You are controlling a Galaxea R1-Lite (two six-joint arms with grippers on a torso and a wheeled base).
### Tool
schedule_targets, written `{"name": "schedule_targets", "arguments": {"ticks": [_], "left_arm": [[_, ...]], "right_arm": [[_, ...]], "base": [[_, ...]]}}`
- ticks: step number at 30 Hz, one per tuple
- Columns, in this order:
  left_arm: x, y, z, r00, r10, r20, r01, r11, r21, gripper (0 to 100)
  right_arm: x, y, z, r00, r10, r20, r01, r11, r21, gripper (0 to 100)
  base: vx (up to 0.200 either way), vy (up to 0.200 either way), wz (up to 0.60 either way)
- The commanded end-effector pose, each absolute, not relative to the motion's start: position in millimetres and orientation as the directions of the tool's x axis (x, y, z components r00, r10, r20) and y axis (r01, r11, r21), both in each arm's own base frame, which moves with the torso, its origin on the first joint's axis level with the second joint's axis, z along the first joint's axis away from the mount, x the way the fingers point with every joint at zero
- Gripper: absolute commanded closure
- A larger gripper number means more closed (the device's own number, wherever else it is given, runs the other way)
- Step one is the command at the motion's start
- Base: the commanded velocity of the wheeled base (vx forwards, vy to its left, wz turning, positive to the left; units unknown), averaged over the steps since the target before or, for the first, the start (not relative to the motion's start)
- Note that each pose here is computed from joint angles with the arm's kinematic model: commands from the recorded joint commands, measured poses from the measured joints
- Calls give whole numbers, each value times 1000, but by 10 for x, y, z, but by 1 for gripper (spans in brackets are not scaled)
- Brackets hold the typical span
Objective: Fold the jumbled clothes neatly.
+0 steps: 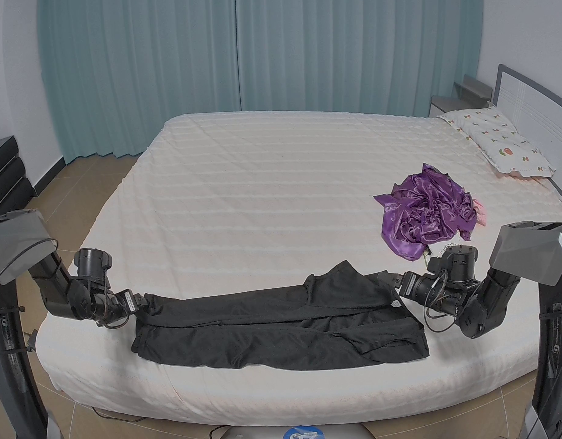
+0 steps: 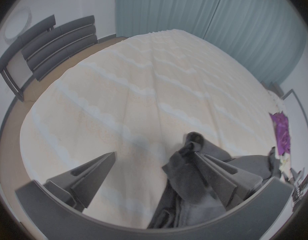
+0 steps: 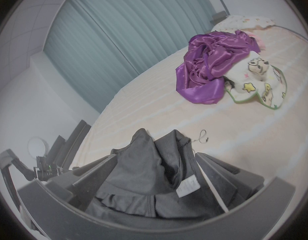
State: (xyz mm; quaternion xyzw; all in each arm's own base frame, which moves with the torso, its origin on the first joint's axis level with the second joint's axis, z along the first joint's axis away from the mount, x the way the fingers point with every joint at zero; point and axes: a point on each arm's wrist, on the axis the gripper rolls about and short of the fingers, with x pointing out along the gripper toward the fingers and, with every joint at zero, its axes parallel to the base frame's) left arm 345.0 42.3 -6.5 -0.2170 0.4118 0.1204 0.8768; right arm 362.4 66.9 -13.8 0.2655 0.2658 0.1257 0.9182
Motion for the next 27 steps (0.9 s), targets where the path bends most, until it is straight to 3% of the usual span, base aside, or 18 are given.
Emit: {"name": "schedule_targets", "arguments": {"ticks": [1,4,6,11,19,27], "left_arm": [[3118,573,320,684,-34,-729,-402,816,-415,0],[3036,565,348,684,-59,-727,-416,787,-455,0],[3009,578,342,683,-77,-727,-460,728,-509,0],[2859,485,275,645,-150,-749,-512,643,-569,0],[2596,187,132,549,-216,-808,-591,584,-557,0],[2592,131,55,568,-192,-801,-588,586,-557,0]], "right_arm": [[3300,629,129,841,331,-427,0,791,612,0],[3220,647,161,846,305,-437,62,759,649,0],[3096,691,147,836,295,-463,141,699,701,0],[2826,750,53,809,312,-498,167,691,704,0],[2652,717,-121,783,287,-551,265,648,714,0],[2579,690,-163,766,282,-578,311,624,717,0]], "base": [[0,0,0],[0,0,0],[0,0,0],[0,0,0],[0,0,0],[0,0,0]]}}
